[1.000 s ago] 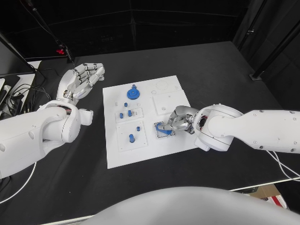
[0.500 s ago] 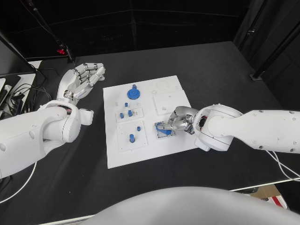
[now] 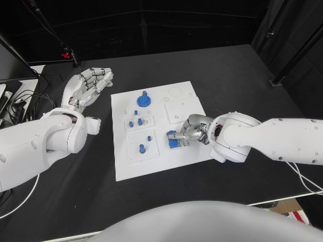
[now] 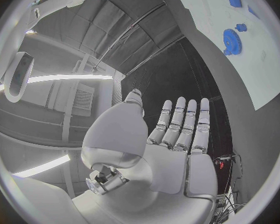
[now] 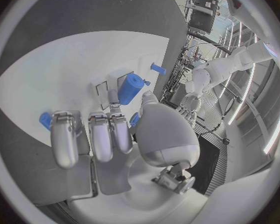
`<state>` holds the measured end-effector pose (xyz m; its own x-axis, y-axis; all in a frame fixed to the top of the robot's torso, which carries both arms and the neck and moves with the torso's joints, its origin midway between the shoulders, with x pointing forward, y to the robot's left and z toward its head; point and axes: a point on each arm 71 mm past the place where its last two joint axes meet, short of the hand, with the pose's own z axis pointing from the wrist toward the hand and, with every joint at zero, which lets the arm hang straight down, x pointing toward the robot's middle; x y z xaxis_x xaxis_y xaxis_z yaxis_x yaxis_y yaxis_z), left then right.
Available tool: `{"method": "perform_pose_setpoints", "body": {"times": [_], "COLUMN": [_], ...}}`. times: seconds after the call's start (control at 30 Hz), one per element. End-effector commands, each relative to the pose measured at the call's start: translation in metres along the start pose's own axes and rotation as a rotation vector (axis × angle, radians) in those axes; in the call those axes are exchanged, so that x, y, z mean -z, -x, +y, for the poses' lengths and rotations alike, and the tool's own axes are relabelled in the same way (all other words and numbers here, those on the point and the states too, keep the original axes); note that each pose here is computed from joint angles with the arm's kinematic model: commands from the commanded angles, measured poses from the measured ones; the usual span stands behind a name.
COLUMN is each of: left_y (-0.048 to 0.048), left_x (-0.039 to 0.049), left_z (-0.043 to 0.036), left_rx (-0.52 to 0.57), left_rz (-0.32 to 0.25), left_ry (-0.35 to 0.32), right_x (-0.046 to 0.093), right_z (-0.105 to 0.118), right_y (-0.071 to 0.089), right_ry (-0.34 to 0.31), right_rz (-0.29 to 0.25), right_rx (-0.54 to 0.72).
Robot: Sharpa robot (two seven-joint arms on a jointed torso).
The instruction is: Assemble the parts on the task board
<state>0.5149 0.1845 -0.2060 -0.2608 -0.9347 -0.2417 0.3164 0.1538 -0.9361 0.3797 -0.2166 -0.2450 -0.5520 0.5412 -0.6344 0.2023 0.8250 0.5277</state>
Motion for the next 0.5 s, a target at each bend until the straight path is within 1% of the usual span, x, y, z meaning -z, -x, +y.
{"method": "perform_pose_setpoints", "body": {"times": [0.03, 0.23, 0.4, 0.5], "left_y": [-0.0006, 0.0001, 0.0003, 0.0002], "left_x": [-0.0003, 0.0000, -0.0002, -0.0003], "left_z": [-0.0078, -0.0077, -0.0075, -0.0075], "left_rx": [0.007, 0.007, 0.007, 0.007], "left_rz": [0.006, 0.005, 0.005, 0.006], "left_ry": [-0.096, -0.096, -0.095, -0.095], "right_x": [0.0006, 0.0036, 0.0072, 0.0087], "right_z": [0.0028, 0.0038, 0.0037, 0.0036], "right_y": [0.0007, 0.0050, 0.0071, 0.0070], "right_ry": [0.022, 0.060, 0.082, 0.087], "right_rz": [-0.014, -0.063, -0.079, -0.074], "right_rx": [-0.005, -0.011, -0.010, -0.003]}}
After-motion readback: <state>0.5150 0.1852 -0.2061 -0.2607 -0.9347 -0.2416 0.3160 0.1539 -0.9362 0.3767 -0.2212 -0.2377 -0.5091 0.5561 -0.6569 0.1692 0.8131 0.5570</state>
